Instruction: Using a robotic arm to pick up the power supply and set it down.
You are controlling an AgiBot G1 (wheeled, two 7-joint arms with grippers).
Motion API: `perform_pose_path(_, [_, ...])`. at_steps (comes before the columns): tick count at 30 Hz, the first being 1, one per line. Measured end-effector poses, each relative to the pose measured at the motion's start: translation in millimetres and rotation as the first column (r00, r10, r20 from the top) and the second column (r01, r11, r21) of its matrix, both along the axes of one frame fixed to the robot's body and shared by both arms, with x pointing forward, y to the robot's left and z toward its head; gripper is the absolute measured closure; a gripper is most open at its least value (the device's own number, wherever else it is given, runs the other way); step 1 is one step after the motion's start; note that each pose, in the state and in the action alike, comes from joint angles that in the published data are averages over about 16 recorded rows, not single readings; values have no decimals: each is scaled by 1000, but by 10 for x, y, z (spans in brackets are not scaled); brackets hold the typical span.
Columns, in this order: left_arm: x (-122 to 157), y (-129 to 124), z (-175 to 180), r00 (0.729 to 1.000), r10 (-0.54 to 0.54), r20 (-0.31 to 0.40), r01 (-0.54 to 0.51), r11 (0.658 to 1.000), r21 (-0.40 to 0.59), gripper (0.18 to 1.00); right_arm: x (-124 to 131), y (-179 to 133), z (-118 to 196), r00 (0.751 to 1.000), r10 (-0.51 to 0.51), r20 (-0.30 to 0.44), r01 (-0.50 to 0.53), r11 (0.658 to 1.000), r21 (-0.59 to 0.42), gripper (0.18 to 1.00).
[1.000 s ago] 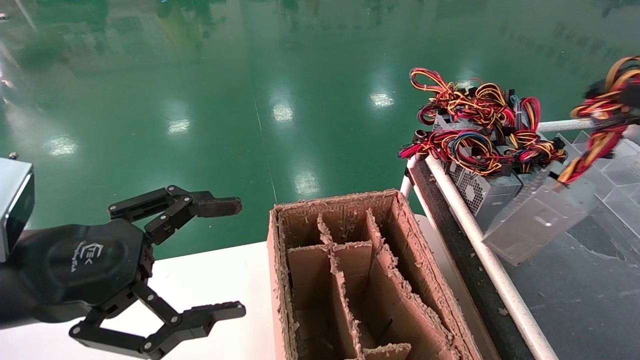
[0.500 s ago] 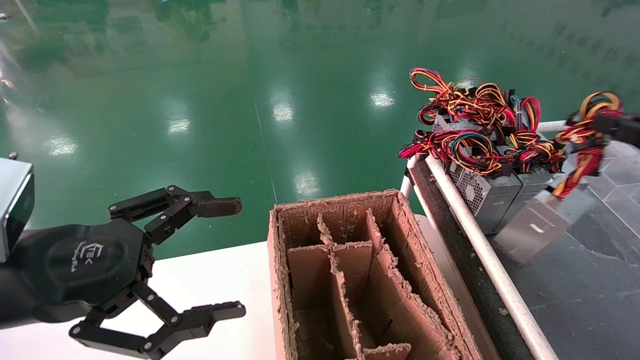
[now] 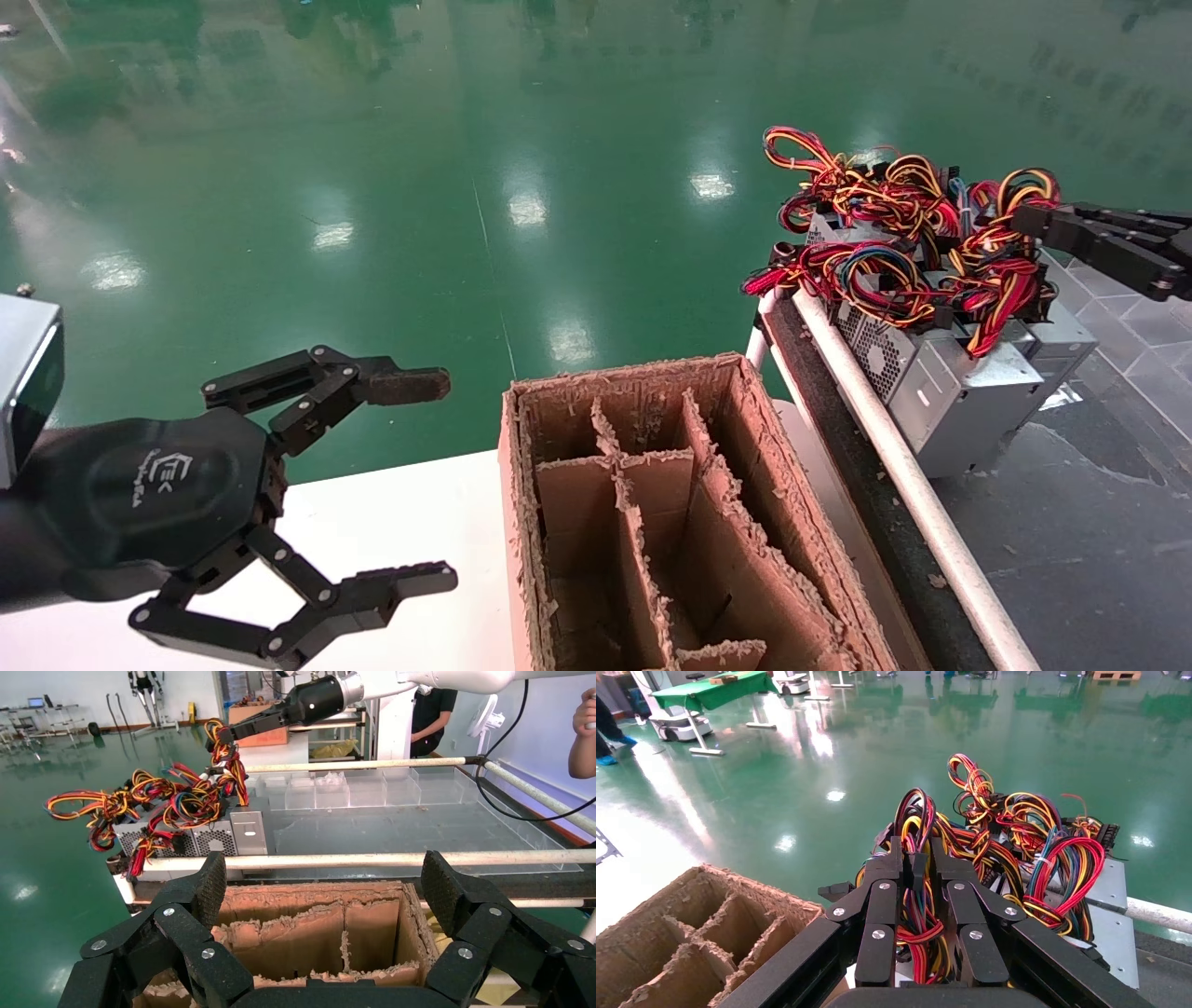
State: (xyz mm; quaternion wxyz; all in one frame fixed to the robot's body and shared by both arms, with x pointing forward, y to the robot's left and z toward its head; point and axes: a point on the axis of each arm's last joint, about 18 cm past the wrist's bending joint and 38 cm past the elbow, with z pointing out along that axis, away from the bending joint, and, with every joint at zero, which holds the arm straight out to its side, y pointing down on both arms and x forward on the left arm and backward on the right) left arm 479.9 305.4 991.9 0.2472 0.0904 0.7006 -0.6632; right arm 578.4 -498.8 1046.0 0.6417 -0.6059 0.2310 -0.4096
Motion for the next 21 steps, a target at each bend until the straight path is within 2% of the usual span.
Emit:
perform_pose_path(13, [0, 0, 0, 1000, 0, 0, 0, 1000, 0, 184, 71, 43, -11, 1000, 0, -2, 0, 1000, -13, 886])
perform_pose_path(21, [0, 0, 0, 1000, 0, 0, 0, 1000, 0, 184, 55, 11, 42, 1000, -9, 26, 9, 1000, -6, 798])
